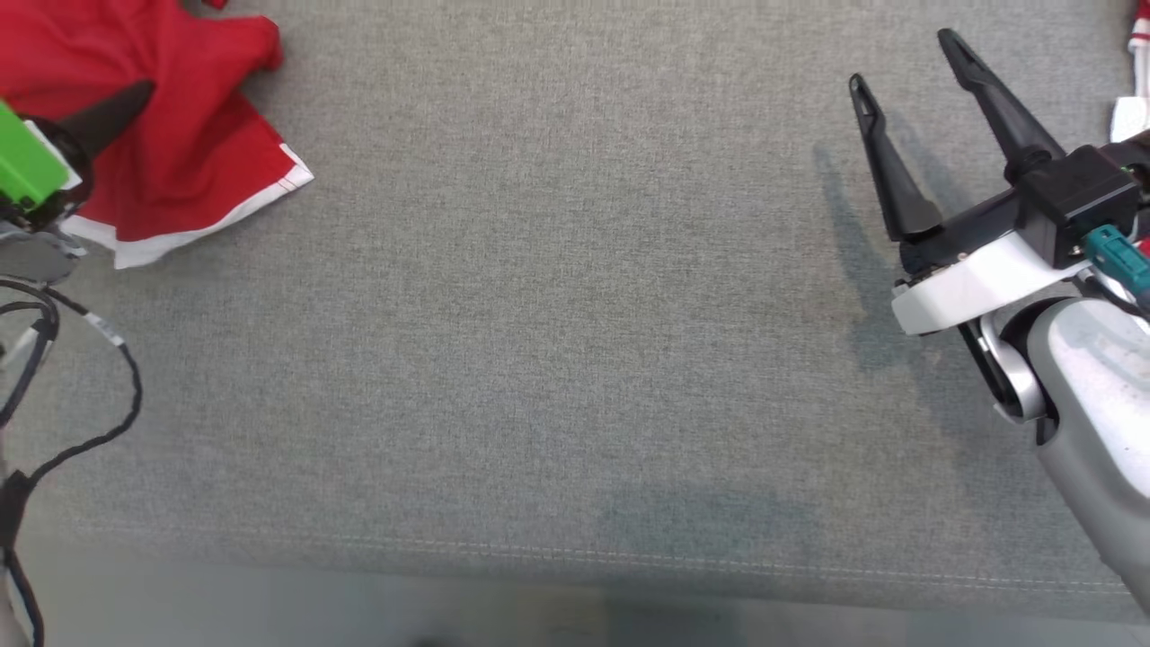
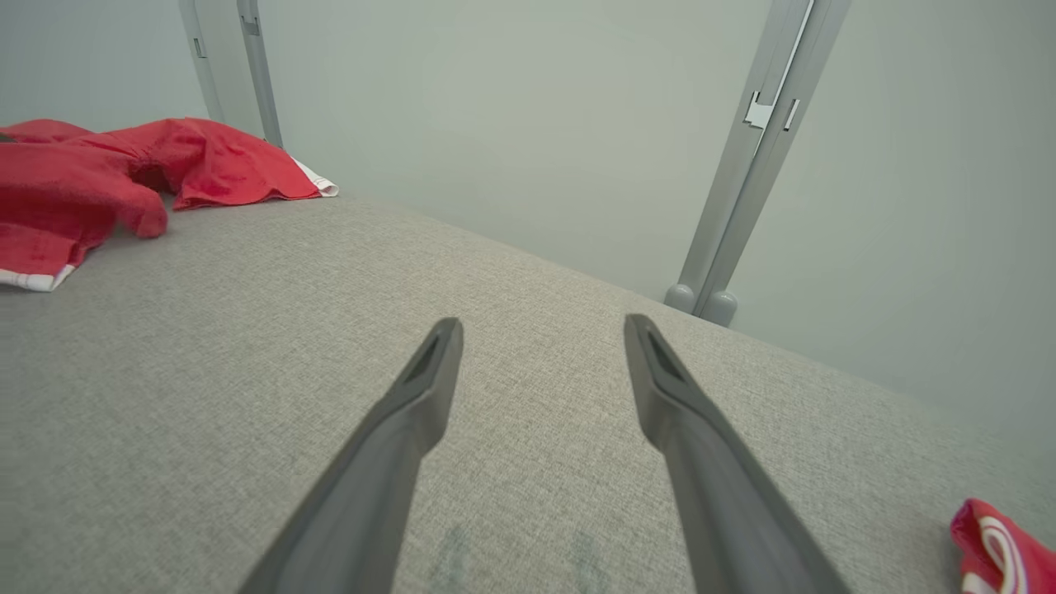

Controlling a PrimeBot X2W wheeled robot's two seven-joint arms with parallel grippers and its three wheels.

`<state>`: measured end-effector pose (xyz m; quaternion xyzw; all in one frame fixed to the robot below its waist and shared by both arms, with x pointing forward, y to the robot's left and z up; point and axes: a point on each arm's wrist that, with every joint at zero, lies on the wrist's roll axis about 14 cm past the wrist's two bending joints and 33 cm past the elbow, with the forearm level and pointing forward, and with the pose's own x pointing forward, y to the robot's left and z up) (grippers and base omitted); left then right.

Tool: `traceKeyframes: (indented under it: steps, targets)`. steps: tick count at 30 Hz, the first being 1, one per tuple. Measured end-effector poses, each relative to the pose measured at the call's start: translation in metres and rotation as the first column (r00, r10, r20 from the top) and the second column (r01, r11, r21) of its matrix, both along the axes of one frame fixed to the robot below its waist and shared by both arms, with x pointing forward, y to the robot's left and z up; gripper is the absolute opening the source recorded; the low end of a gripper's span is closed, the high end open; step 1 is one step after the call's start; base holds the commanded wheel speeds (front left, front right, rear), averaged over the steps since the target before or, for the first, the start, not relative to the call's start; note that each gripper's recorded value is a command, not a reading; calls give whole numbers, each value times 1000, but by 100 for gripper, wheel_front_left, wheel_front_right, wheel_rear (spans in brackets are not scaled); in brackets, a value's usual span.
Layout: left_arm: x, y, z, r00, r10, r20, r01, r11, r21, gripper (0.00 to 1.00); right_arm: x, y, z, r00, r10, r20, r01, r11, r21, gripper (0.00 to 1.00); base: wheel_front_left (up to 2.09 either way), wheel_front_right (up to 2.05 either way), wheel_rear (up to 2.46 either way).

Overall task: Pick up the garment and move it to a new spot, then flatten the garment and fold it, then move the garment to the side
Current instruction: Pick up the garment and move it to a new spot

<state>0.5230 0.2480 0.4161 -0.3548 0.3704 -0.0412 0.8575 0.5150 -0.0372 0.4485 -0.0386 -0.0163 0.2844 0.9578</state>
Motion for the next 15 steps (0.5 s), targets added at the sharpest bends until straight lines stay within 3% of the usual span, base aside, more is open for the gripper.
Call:
traceKeyframes:
  steps: [8, 15]
  targets:
    - [-2, -62, 26, 983, -173, 67, 178, 982, -63, 0, -14, -2, 13, 1000, -13, 7, 13, 1000, 16, 100, 0, 0, 0]
    - [-9, -120, 40, 931, -351, 101, 360, 930, -79, 0, -23, -16, 23, 998, -63, 11, 63, 998, 21, 100, 0, 0, 0]
